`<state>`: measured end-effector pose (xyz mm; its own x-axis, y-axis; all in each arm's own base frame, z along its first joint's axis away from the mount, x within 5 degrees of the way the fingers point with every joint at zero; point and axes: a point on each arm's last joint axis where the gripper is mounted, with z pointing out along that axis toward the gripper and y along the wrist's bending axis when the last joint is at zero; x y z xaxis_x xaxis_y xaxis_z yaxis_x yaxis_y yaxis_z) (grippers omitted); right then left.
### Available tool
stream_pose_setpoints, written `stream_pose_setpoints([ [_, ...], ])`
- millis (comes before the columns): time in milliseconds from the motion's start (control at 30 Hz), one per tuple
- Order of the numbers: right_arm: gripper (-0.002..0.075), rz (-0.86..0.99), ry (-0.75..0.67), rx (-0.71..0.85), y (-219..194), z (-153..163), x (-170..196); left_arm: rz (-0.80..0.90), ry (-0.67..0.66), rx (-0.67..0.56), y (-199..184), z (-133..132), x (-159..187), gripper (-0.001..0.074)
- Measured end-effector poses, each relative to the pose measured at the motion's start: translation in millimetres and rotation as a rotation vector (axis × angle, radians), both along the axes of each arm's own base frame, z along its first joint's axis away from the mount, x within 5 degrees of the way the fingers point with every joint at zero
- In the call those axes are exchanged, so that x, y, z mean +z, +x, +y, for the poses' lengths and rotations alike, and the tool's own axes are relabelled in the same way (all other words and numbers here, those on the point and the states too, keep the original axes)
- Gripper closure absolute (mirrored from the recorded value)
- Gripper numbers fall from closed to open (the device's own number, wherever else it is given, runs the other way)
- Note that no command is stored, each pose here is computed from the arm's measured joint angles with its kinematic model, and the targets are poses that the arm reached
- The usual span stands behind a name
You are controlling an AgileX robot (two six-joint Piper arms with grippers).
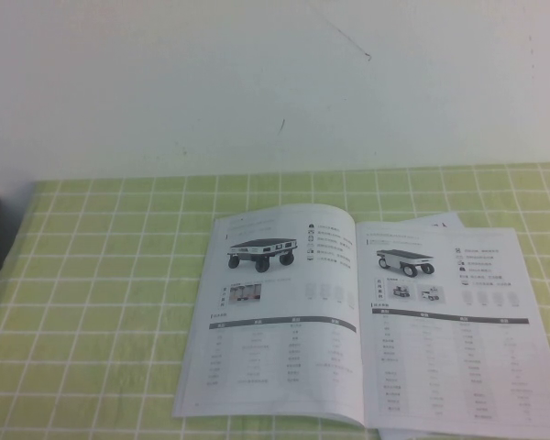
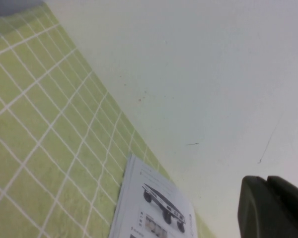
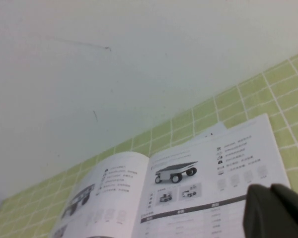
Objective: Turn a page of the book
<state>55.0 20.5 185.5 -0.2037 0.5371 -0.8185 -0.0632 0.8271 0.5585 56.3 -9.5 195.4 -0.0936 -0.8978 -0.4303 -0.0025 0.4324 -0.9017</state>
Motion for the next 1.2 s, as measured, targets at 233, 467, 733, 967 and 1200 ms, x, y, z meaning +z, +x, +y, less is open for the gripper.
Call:
stream_pose_setpoints([
  [233, 0.0729, -0.080, -0.198, 0.026, -1.0, 0.5, 14.3, -0.103, 0.513, -0.107, -8.6, -9.1, 57.0, 0.0738],
  [467, 0.0729, -0.072, -0.406, 0.101, 12.6, 1.8, 58.8, 0.159, 0.888, -0.408, 37.8, -16.4, 123.3, 0.0738],
  [733, 0.0729, -0.046, -0.422, 0.109, 36.2, -2.1, 79.0, 0.222, 1.042, -0.850, 128.7, -38.9, 146.4, 0.0738],
  [967, 0.0729, -0.039, -0.644, 0.157, 50.3, -4.7, 81.8, 0.164, 1.165, -1.037, 174.1, -95.7, 130.0, 0.0738],
  [1200, 0.0729, 0.060, -0.651, 0.297, 80.3, -1.5, 90.6, 0.105, 1.150, -1.035, 207.8, -139.7, 118.9, 0.0738],
])
